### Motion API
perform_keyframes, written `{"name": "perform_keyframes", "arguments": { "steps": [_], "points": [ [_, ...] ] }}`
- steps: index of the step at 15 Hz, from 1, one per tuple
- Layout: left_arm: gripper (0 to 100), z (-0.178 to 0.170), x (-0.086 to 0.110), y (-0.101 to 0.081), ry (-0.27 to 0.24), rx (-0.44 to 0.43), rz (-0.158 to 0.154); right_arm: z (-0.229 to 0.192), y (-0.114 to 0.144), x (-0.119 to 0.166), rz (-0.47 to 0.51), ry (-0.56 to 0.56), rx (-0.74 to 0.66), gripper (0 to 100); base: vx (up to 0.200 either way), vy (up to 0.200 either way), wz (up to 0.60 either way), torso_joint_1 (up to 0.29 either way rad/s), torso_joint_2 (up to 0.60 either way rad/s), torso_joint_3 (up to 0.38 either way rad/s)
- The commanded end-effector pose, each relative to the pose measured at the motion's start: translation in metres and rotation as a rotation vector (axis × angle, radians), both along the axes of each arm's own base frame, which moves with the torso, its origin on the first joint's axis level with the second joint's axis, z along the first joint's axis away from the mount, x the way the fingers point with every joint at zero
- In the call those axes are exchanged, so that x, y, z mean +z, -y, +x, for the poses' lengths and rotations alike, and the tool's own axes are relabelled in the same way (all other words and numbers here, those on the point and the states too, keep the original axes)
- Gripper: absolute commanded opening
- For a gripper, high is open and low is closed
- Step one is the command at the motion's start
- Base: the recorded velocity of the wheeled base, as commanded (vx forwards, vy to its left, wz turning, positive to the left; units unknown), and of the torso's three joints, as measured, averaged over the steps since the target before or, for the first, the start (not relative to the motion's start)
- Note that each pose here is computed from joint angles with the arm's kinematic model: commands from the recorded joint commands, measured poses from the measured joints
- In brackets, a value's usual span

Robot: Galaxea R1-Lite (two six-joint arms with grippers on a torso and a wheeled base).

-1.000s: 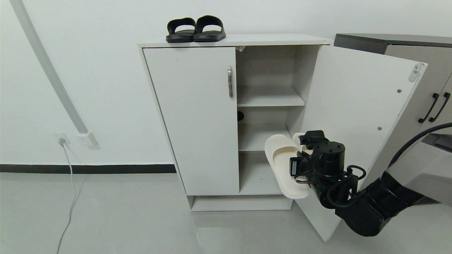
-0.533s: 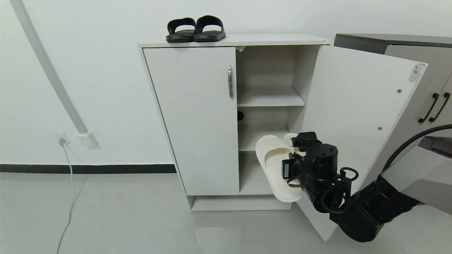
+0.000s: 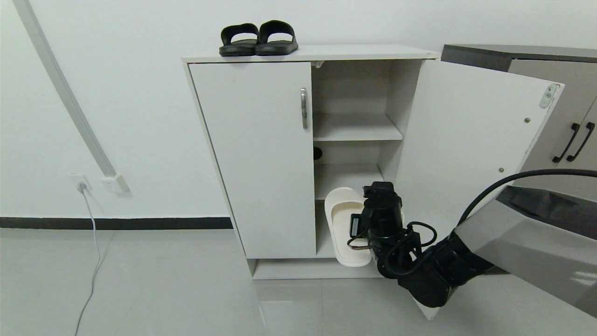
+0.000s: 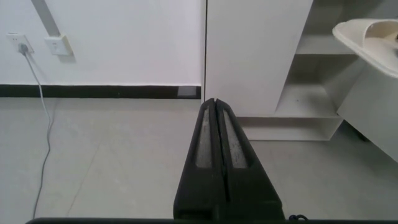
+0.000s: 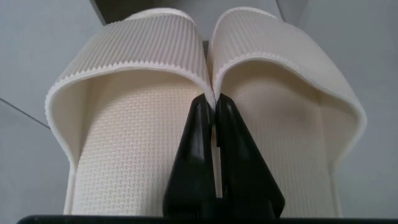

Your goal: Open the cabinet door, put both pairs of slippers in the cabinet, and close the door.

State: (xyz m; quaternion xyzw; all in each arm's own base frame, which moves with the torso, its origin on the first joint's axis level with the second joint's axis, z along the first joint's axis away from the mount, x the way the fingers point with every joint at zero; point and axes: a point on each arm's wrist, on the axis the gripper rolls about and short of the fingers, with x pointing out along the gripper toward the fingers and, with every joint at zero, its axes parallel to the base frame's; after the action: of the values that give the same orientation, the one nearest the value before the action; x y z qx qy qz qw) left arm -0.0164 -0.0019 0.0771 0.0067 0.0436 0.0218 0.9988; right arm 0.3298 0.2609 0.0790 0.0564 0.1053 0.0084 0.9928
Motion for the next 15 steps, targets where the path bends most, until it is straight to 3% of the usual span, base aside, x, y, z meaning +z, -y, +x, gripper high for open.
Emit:
{"name": "perform_keyframes", "arguments": {
  "steps": [1, 3, 7, 15],
  "points": [
    [0, 0.0, 0.0, 0.0, -0.002, 0.0, 0.0, 0.006, -0.012, -0.017, -0.011, -0.013, -0.009, 0, 0.0, 0.0, 0.0, 0.0, 0.0, 0.0],
    [0, 0.0, 0.0, 0.0, -0.002, 0.0, 0.0, 0.013, -0.017, -0.032, -0.032, -0.019, -0.049, 0, 0.0, 0.0, 0.0, 0.0, 0.0, 0.0],
    [0, 0.0, 0.0, 0.0, -0.002, 0.0, 0.002, 0.015, -0.015, -0.034, -0.037, -0.021, -0.059, 0, 0.0, 0.0, 0.0, 0.001, 0.0, -0.024],
    [0, 0.0, 0.0, 0.0, -0.002, 0.0, 0.002, 0.011, -0.011, -0.042, -0.072, -0.024, -0.061, 0, 0.0, 0.0, 0.0, 0.004, 0.0, -0.177]
  ]
}}
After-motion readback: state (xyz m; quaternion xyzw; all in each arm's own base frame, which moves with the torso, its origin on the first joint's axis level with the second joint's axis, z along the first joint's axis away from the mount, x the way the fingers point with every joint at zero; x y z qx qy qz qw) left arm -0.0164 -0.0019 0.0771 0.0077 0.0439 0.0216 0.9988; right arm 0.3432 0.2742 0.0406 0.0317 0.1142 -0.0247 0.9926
